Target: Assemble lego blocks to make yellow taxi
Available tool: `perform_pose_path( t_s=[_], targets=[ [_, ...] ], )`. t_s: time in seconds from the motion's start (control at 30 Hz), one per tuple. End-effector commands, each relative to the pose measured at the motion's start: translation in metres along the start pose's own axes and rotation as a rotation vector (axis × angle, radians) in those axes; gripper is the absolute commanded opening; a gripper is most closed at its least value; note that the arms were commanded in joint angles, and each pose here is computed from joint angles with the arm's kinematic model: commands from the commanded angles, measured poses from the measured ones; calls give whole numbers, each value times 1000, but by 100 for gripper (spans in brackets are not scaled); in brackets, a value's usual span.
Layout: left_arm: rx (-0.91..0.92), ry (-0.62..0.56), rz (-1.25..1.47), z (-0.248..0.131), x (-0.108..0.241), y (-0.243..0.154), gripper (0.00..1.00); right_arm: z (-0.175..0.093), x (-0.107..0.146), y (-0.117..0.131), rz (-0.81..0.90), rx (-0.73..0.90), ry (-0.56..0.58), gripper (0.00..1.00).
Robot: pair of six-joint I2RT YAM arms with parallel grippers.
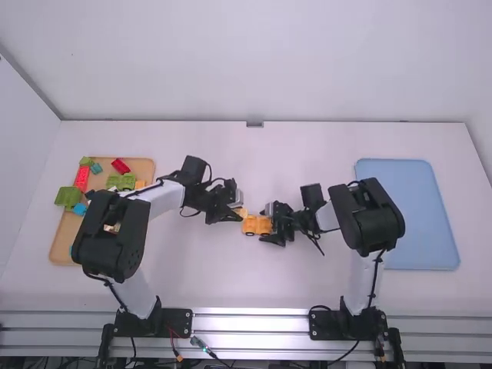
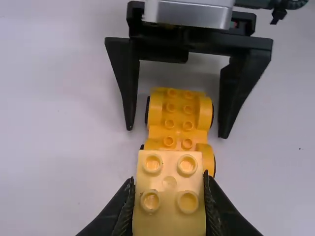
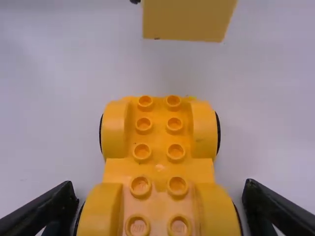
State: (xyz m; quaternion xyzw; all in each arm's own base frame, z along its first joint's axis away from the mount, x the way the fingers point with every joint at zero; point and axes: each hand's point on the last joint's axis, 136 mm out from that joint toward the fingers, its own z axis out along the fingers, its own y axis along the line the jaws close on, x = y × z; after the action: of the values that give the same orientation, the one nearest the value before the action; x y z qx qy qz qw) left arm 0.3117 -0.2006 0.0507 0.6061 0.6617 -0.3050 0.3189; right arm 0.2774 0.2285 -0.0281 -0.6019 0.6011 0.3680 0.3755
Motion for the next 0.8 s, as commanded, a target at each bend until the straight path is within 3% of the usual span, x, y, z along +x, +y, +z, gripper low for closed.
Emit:
perform_pose_path(
  t_s=[0.0, 0.13, 0.37, 0.77],
  targets=[
    [30, -44, 75, 1, -2, -11, 2, 1, -2, -1, 1, -12, -27, 80],
    [16, -120, 78, 9, -7, -15, 2, 1, -2, -1, 1, -13, -21, 62],
    [-27, -159, 98, 22, -5, -20, 2, 1, -2, -1, 3, -13, -21, 46],
    [-57, -100, 68, 36, -3, -21, 2, 1, -2, -1, 2, -13, -21, 46]
  ],
)
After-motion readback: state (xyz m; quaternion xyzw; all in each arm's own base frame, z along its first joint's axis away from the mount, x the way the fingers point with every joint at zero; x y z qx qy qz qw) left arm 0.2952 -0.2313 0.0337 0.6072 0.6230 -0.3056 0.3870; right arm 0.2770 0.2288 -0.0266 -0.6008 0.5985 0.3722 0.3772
